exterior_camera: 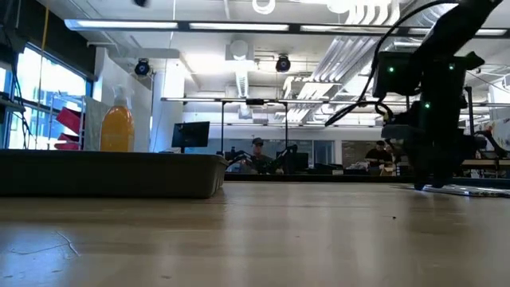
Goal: Sort silverware
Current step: Put the silver knife into the black silverware tray
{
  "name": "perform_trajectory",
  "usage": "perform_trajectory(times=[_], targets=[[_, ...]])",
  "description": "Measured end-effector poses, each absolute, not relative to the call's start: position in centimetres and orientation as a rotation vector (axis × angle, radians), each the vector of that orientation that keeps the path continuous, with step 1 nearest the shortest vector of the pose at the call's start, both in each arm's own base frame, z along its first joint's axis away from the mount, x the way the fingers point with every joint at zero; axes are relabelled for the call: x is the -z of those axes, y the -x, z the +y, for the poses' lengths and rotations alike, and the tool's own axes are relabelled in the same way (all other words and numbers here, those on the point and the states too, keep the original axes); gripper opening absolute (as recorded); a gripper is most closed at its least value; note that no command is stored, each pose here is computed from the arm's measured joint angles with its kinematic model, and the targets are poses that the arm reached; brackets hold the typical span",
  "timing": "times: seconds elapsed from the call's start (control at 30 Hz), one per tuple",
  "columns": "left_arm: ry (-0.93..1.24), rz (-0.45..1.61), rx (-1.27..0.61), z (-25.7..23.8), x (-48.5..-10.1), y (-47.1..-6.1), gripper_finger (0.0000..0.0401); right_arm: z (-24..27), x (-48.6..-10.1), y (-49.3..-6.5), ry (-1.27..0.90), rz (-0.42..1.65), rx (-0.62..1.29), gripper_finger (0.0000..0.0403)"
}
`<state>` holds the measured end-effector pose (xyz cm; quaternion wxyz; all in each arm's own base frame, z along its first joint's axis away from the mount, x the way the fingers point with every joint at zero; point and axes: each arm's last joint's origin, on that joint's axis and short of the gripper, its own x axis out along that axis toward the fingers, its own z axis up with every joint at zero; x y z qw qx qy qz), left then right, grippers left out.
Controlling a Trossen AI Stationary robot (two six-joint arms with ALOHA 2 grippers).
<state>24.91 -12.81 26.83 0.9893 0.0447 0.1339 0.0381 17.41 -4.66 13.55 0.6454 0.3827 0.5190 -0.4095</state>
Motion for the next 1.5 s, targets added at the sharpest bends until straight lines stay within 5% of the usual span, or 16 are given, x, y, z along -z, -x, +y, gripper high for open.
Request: perform_trajectory(times=[0.37, 0.7, 0.93, 1.2, 1.5], targets=[[-0.034, 0.366, -0.066, -5.5, -21.2, -34.4, 0.0182, -1.7, -13.8, -19.9, -0.885, 1.038, 0.747, 0.0183], [-0.171, 0.636, -0.027, -5.8, -15.7, -42.6, 0.0132, 1.2, -13.5, -21.2, -0.76, 1.015, 0.553, 0.0183], [-0.189, 0.752, -0.017, -6.1, -13.6, -43.8, 0.0117, 5.3, -14.9, -21.4, -0.65, 0.953, 0.439, 0.0183], [-0.111, 0.778, 0.187, -7.0, -13.2, -43.5, 0.0104, 8.7, -13.6, -20.6, -0.859, 0.937, 0.528, 0.0183], [-0.186, 0.729, 0.193, -8.1, -10.8, -44.7, 0.0072, 8.6, -11.2, -22.3, -0.986, 0.916, 0.601, 0.0183]])
